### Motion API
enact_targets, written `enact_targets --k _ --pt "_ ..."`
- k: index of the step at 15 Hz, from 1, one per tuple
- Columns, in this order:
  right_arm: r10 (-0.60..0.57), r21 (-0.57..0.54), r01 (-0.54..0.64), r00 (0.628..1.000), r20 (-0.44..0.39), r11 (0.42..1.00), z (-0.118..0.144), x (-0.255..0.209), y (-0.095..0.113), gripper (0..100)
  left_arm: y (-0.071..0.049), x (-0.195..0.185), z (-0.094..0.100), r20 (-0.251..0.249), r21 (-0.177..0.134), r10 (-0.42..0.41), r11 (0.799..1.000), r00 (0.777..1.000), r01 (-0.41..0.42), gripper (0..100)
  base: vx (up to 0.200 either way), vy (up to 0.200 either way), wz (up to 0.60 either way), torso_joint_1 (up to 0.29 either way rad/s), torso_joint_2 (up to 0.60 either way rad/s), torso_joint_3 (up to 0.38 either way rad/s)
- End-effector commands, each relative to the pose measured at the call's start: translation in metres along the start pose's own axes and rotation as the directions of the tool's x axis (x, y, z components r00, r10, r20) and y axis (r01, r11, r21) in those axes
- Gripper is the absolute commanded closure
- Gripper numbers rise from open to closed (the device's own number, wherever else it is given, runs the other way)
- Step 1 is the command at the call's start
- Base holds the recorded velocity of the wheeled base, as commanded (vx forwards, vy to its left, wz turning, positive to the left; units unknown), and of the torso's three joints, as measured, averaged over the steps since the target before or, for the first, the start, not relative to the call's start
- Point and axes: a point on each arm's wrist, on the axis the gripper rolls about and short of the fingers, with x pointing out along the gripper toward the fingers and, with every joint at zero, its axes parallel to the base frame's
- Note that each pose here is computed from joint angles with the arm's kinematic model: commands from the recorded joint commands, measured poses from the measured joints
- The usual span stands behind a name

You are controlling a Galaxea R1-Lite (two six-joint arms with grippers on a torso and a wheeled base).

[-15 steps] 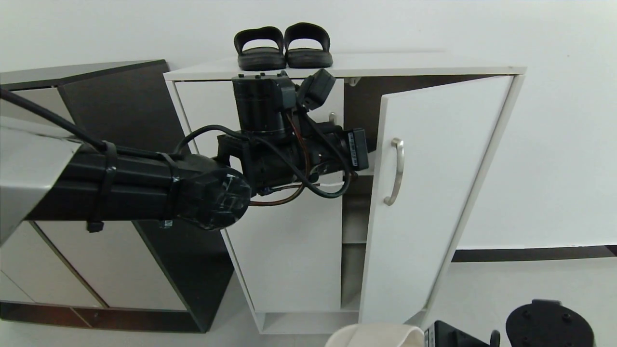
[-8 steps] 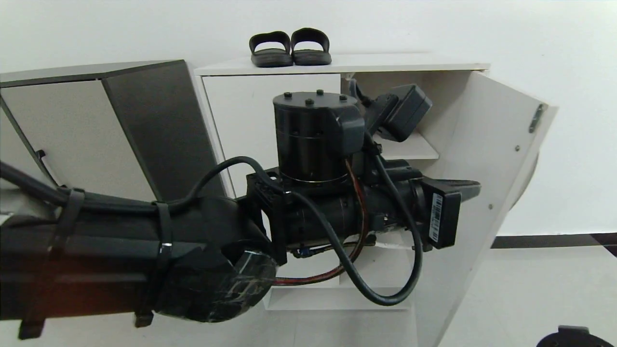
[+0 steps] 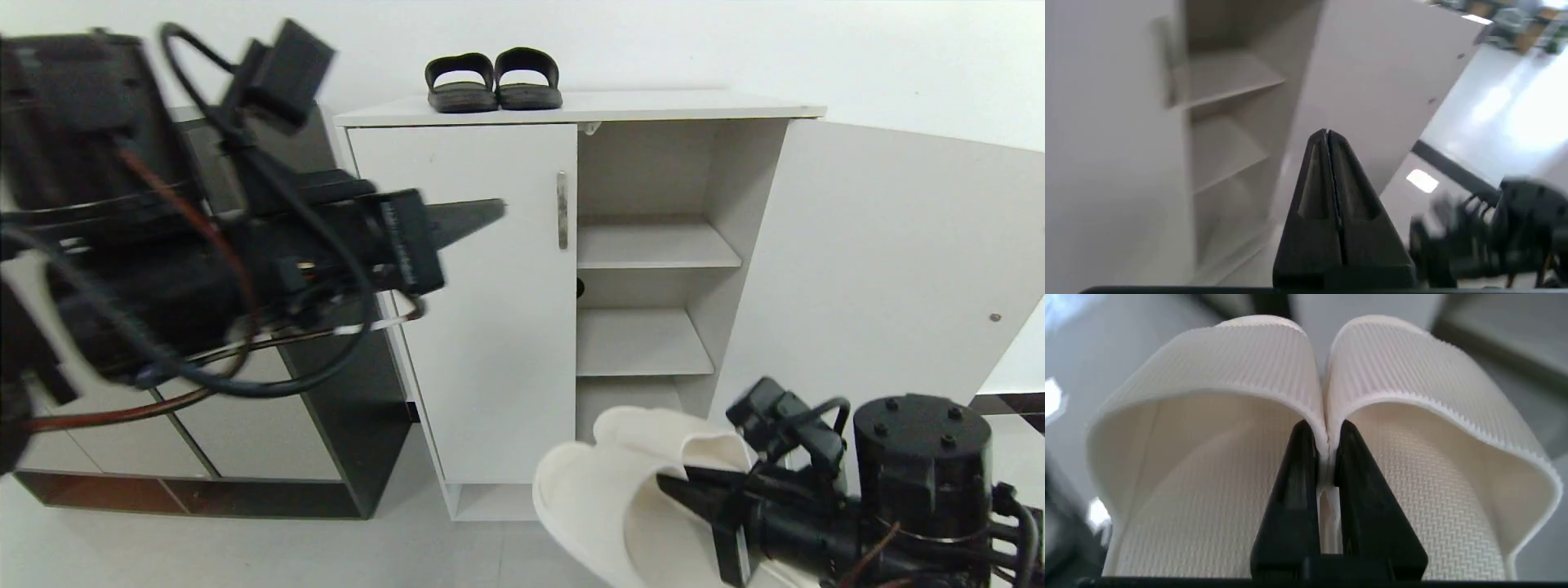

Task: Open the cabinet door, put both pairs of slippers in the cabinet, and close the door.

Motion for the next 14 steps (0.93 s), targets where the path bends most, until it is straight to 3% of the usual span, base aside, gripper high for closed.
enact_targets --k 1,2,3,4,5,7,9,11,12,13,14 --pt "-0.153 0.091 0.146 0.986 0.066 0.985 0.021 0.031 -0.002 100 -0.010 -0.152 -0.027 0.033 -0.003 0.348 0.937 0.937 -0.348 100 0.000 0.000 0.00 0.000 0.00 0.000" --pt "-0.208 0.095 0.202 0.976 0.067 0.975 0.021 0.036 -0.003 100 -0.014 -0.173 -0.040 0.026 -0.004 0.419 0.908 0.908 -0.419 100 0.000 0.000 0.00 0.000 0.00 0.000" --pt "-0.208 0.095 0.202 0.976 0.067 0.975 0.021 0.036 -0.003 100 -0.014 -0.173 -0.040 0.026 -0.004 0.419 0.908 0.908 -0.419 100 0.000 0.000 0.00 0.000 0.00 0.000" --pt "-0.267 0.101 0.258 0.960 0.083 0.961 0.025 0.040 -0.004 100 -0.019 -0.210 -0.069 0.060 -0.009 0.586 0.810 0.808 -0.586 100 0.000 0.000 0.00 0.000 0.00 0.000" --pt "-0.313 0.110 0.302 0.945 0.096 0.947 0.029 0.043 -0.006 100 -0.017 -0.224 -0.089 0.065 0.006 0.682 0.730 0.728 -0.684 100 0.000 0.000 0.00 0.000 0.00 0.000" --pt "-0.401 0.121 0.388 0.910 0.104 0.914 0.031 0.049 -0.009 100 -0.015 -0.246 -0.138 0.062 0.075 0.819 0.566 0.571 -0.821 100 0.000 0.000 0.00 0.000 0.00 0.000" --pt "-0.405 0.119 0.393 0.909 0.101 0.912 0.030 0.050 -0.010 100 -0.017 -0.259 -0.176 0.092 0.130 0.857 0.494 0.507 -0.859 100 0.000 0.000 0.00 0.000 0.00 0.000" --pt "-0.409 0.114 0.399 0.908 0.087 0.910 0.027 0.053 -0.011 100 -0.020 -0.267 -0.196 0.143 0.104 0.902 0.396 0.407 -0.912 100 0.000 0.000 0.00 0.000 0.00 0.000" --pt "-0.409 0.111 0.400 0.909 0.080 0.910 0.025 0.055 -0.011 100 -0.022 -0.269 -0.205 0.165 0.106 0.911 0.365 0.379 -0.925 100 0.000 0.000 0.00 0.000 0.00 0.000" --pt "-0.410 0.107 0.402 0.909 0.072 0.909 0.022 0.057 -0.012 100 -0.024 -0.272 -0.211 0.167 0.138 0.893 0.397 0.417 -0.907 100 0.000 0.000 0.00 0.000 0.00 0.000" --pt "-0.410 0.105 0.403 0.909 0.068 0.909 0.021 0.058 -0.012 100 -0.025 -0.270 -0.211 0.170 0.157 0.847 0.480 0.503 -0.863 100 0.000 0.000 0.00 0.000 0.00 0.000"
